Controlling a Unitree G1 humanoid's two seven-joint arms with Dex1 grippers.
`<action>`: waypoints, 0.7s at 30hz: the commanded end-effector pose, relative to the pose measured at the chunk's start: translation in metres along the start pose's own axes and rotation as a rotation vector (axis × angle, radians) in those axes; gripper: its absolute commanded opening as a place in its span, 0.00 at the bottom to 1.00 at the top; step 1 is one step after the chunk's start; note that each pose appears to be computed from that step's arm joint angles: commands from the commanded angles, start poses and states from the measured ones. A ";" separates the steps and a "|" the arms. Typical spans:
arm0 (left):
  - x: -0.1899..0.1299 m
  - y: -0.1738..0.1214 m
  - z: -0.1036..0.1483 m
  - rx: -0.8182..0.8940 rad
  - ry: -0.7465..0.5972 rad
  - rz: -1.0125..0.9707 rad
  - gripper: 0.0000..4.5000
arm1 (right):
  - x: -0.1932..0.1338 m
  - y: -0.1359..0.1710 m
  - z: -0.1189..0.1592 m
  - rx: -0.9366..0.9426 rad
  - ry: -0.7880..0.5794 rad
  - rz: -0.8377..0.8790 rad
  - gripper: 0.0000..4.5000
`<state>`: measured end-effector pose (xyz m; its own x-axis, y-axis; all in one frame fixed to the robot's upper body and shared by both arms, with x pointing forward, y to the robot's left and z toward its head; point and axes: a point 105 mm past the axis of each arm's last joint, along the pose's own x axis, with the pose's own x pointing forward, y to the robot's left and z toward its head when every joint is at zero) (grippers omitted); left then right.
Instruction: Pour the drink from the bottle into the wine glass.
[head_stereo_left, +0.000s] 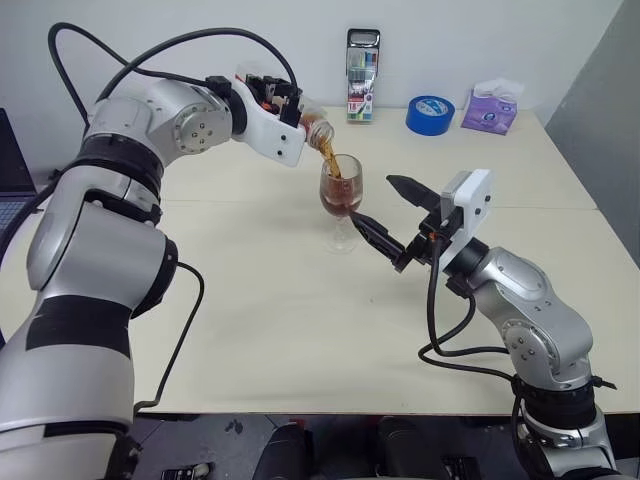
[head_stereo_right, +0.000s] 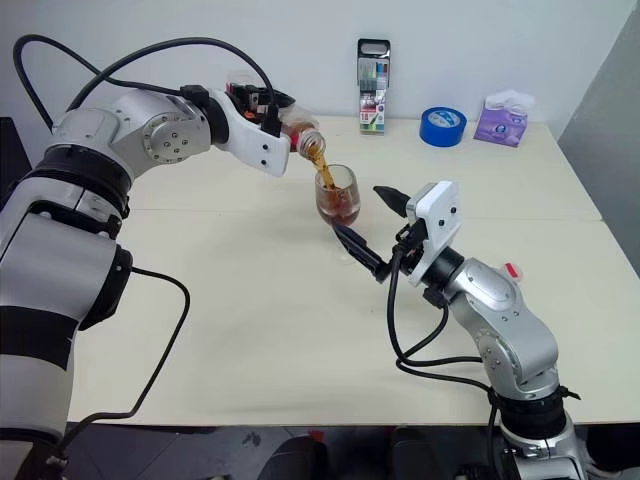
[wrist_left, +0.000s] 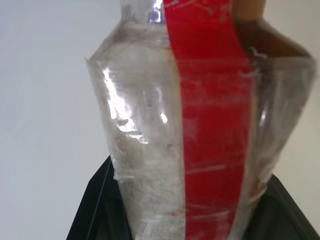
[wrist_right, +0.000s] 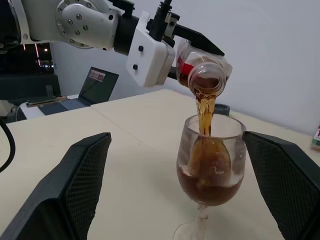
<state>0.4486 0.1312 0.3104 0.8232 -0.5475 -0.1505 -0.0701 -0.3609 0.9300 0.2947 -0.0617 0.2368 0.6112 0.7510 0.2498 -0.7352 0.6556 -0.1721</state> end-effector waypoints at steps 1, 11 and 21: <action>-0.003 0.021 -0.002 -0.041 0.003 0.076 0.40 | 0.000 0.004 0.013 -0.033 -0.041 0.013 1.00; -0.005 0.015 0.000 -0.256 -0.046 0.090 0.40 | 0.000 0.004 0.010 -0.019 -0.028 0.023 1.00; -0.009 0.024 -0.003 -0.880 -0.202 0.274 0.40 | 0.003 0.010 0.009 0.007 -0.019 0.087 1.00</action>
<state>0.4466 0.1280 0.3101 0.7436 -0.6679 0.0304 0.2941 0.3676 0.8823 0.2925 -0.0575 0.2354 0.5807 0.7817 0.2276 -0.7669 0.6190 -0.1694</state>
